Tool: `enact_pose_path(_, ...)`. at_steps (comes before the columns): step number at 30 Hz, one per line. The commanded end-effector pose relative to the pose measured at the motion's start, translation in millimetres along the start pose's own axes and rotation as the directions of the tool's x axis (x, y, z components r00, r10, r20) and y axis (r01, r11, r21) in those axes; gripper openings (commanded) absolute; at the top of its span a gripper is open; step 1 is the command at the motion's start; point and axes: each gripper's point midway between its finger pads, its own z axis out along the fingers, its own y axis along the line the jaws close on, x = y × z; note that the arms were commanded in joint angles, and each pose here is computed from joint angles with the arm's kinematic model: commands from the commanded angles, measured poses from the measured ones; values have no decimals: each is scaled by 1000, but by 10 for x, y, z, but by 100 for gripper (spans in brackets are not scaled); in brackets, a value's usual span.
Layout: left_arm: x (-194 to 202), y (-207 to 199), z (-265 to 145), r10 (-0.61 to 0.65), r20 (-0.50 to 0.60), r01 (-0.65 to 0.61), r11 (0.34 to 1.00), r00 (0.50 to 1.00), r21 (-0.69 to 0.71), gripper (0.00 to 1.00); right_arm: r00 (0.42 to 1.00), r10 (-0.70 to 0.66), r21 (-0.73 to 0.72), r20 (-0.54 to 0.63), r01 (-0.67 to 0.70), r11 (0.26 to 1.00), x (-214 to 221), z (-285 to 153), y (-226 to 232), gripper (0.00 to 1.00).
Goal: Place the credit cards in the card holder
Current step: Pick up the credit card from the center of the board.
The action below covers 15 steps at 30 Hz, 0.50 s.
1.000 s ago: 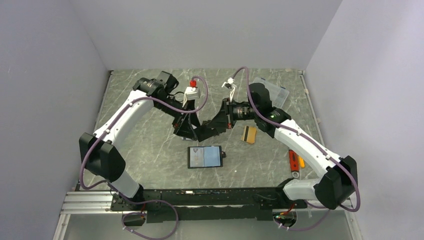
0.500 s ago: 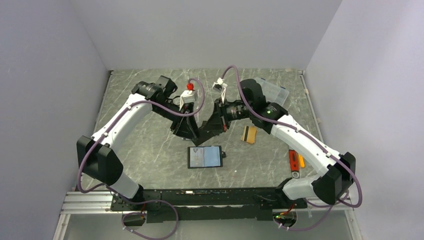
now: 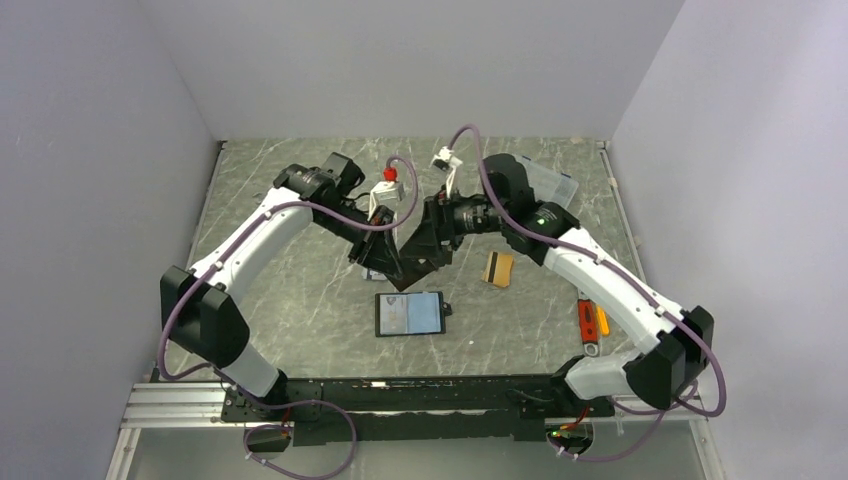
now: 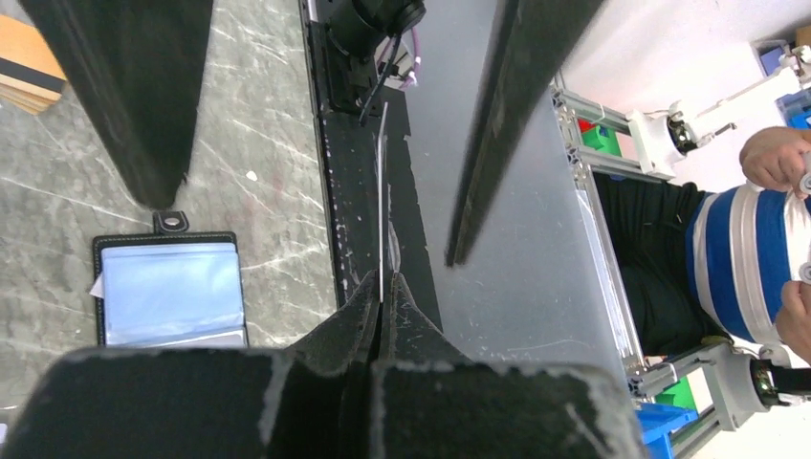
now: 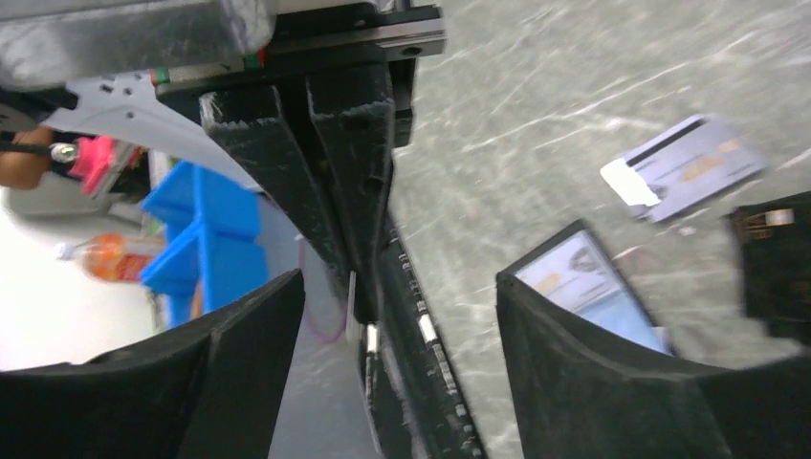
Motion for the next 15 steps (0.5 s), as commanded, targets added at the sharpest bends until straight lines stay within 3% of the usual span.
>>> enact_pose_path(1,-374,-175,-74,107,77,-106,994,991,-15,0,978,-49,68,201,36,997,-391,-324,0,87)
enact_pose_path(2,-419,-193,-84,103,84,-102,995,991,-21,0,974,-31,71,225,16,997,-408,-373,-40,97)
enact_pose_path(3,-470,-215,-99,114,93,-111,993,989,-33,0,967,-13,74,256,-6,997,-434,-433,-74,99)
enact_pose_path(10,-723,-211,-251,132,171,-114,987,976,-112,0,924,20,158,382,-87,984,-471,-701,-276,100)
enact_pose_path(15,-864,-287,-314,162,222,-135,982,961,-135,0,911,6,39,413,-25,999,-440,-719,-39,100)
